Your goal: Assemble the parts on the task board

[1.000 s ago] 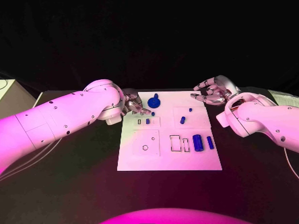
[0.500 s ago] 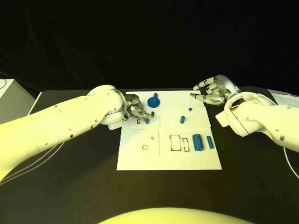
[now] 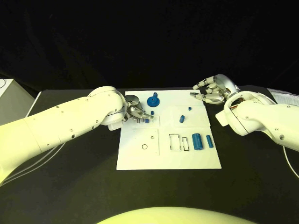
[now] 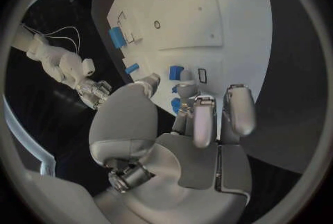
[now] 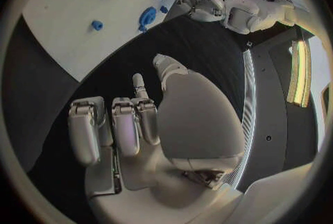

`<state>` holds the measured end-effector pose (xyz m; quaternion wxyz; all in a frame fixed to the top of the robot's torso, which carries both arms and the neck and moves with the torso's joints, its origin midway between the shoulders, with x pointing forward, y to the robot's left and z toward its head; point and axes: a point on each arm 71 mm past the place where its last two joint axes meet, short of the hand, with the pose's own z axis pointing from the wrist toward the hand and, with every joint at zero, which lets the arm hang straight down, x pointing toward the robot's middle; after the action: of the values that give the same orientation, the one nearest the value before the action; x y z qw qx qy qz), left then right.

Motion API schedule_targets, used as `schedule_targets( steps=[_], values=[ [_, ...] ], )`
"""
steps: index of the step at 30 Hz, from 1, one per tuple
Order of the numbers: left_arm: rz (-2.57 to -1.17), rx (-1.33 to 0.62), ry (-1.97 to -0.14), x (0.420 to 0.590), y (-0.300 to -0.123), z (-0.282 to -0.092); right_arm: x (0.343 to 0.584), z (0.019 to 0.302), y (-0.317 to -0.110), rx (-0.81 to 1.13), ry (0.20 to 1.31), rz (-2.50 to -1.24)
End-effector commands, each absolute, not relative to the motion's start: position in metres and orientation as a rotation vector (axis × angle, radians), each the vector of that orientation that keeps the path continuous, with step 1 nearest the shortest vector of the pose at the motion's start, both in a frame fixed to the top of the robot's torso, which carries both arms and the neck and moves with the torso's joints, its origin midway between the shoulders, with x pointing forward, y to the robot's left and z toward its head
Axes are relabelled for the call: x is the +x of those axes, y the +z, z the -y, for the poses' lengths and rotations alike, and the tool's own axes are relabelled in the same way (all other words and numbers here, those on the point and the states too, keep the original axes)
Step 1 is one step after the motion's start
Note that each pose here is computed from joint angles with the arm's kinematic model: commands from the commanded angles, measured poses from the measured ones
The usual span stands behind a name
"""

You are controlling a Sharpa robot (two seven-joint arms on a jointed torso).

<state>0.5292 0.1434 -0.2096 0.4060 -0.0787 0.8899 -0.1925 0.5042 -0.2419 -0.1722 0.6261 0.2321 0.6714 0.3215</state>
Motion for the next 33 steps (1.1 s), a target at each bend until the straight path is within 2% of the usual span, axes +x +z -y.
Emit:
schedule_targets(
  steps=[1,33],
  values=[
    [-2.248,-0.183,-0.495,0.5289,-0.2097,-0.1402,0.5038,0.2401,-0.1725,0.514,0.743,-1.549],
    [-2.268,-0.178,-0.480,0.5298,-0.2182,-0.1332,0.5039,0.2390,-0.1728,0.512,0.746,-1.551]
  ],
)
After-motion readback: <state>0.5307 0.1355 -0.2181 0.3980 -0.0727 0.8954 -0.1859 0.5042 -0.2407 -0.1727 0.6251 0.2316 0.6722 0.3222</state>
